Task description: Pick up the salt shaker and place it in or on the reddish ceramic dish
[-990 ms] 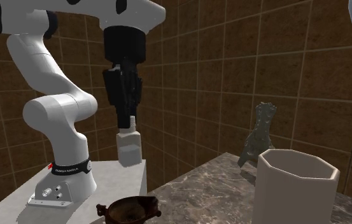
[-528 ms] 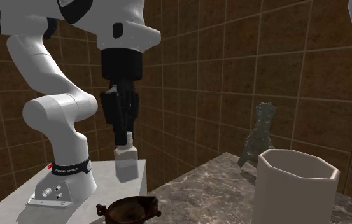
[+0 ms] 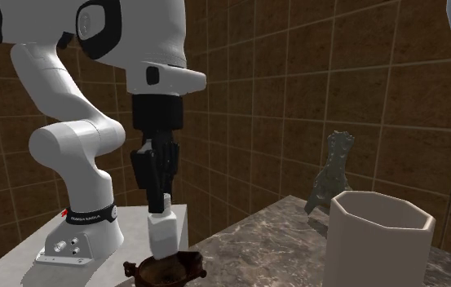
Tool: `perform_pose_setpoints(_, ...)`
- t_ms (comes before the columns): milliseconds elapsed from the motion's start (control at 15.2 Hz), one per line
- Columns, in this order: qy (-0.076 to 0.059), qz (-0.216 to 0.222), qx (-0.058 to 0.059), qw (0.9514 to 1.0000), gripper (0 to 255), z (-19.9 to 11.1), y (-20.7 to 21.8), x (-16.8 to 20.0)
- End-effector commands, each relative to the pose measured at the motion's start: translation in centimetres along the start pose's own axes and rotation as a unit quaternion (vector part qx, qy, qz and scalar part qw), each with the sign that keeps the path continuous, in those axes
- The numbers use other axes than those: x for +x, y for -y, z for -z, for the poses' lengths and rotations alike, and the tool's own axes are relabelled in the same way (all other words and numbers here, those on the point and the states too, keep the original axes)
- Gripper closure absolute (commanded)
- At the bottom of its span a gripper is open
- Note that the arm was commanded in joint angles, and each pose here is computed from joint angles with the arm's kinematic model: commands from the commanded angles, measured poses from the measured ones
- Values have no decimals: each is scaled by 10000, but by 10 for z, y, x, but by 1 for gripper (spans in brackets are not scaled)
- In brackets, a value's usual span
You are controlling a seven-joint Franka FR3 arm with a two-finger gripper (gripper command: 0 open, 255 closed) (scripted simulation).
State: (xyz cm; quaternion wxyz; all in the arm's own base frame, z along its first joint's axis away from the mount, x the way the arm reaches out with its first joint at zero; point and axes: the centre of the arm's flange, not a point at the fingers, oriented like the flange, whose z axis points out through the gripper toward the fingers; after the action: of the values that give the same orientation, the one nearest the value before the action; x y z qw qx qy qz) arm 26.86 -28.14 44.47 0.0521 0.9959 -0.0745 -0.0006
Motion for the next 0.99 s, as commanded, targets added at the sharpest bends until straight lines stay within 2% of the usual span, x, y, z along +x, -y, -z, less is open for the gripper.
perform_pose_setpoints(0, -3, 0, -1, 10000, 255, -10, 2, 0)
perform_pose_setpoints(198, -3, 0, -1, 10000, 255, -29, 4, 0)
perform_pose_setpoints(726, -3, 0, -1, 10000, 255, -29, 4, 0)
perform_pose_setpoints(792, -3, 0, -1, 10000, 0, -29, 4, 0)
perform_pose_setpoints(924, -3, 0, -1, 10000, 0, -29, 4, 0)
